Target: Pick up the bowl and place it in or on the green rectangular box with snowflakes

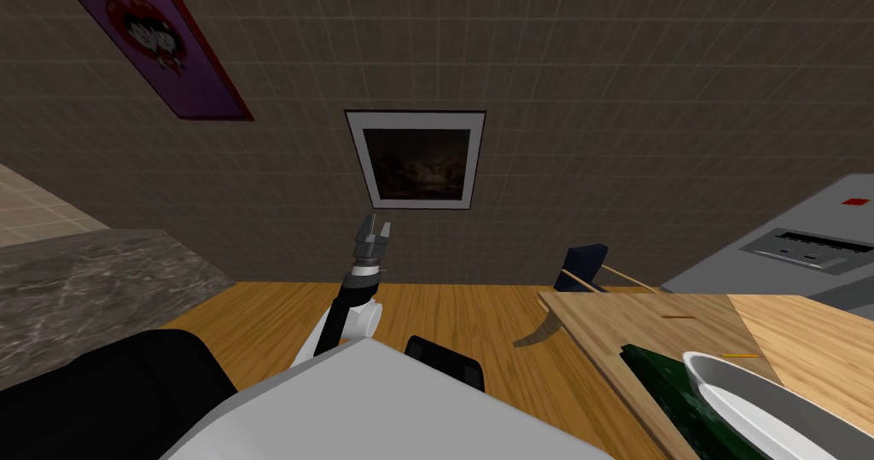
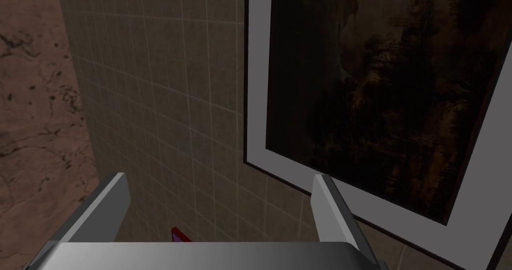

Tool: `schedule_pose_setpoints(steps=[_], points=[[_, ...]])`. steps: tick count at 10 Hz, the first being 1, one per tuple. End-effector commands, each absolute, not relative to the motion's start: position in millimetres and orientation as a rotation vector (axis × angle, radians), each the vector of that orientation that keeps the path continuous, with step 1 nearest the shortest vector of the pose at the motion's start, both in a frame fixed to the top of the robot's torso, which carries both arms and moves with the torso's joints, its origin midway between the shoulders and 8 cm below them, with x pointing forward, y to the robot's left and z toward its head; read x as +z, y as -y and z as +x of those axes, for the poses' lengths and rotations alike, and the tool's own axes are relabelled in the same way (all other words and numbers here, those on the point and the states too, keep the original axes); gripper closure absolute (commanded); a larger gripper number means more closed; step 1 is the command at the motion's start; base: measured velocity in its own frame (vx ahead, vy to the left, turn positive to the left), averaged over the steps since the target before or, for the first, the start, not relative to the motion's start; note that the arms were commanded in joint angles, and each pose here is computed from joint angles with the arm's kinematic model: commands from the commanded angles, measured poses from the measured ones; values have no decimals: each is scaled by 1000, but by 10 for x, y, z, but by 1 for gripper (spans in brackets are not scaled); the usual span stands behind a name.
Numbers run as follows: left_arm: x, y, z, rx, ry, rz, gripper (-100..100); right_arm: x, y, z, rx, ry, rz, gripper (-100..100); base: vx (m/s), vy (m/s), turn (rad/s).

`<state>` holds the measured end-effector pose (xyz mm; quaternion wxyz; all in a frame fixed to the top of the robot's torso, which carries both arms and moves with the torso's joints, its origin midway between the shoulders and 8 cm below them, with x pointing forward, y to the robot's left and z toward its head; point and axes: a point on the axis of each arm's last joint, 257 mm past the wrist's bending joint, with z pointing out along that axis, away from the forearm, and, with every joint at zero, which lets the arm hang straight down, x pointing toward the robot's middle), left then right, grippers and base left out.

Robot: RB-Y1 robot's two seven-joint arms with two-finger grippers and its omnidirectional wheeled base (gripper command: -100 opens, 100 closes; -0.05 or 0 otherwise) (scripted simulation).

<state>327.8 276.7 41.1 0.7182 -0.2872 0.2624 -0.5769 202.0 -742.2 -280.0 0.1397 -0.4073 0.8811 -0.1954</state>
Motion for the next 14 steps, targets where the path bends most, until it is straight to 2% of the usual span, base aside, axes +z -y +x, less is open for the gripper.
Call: schedule_pose_setpoints(steps=[1,4,5,9,10,11,14], points=[[411,-2767,3278,-1276,-580,-635,0,-2822,7413,1896,-546,-2574,-1162,100,115,-11,-39],[411,-2767,3278,-1276,-580,-635,0,-2895,7415,1715,-524,-2616,-1152,100,44,-14,-23],[412,-2767,3278,-1276,-580,-635,0,-2907,7414,1687,-521,-2622,-1151,-100,0,0,0],[412,-2766,3278,-1276,-580,-635,0,-2907,7413,1689,-521,-2621,-1151,-100,0,0,0],[412,-2766,3278,-1276,-580,-635,0,-2907,7413,1689,-521,-2621,-1151,0,0,0,0],[412,-2766,3278,-1276,-580,-635,0,-2795,7399,1774,-509,-2617,-1163,-100,3,-10,-82],[412,-2767,3278,-1276,-580,-635,0,-2613,7363,1915,-488,-2609,-1185,-100,2,-19,-72]])
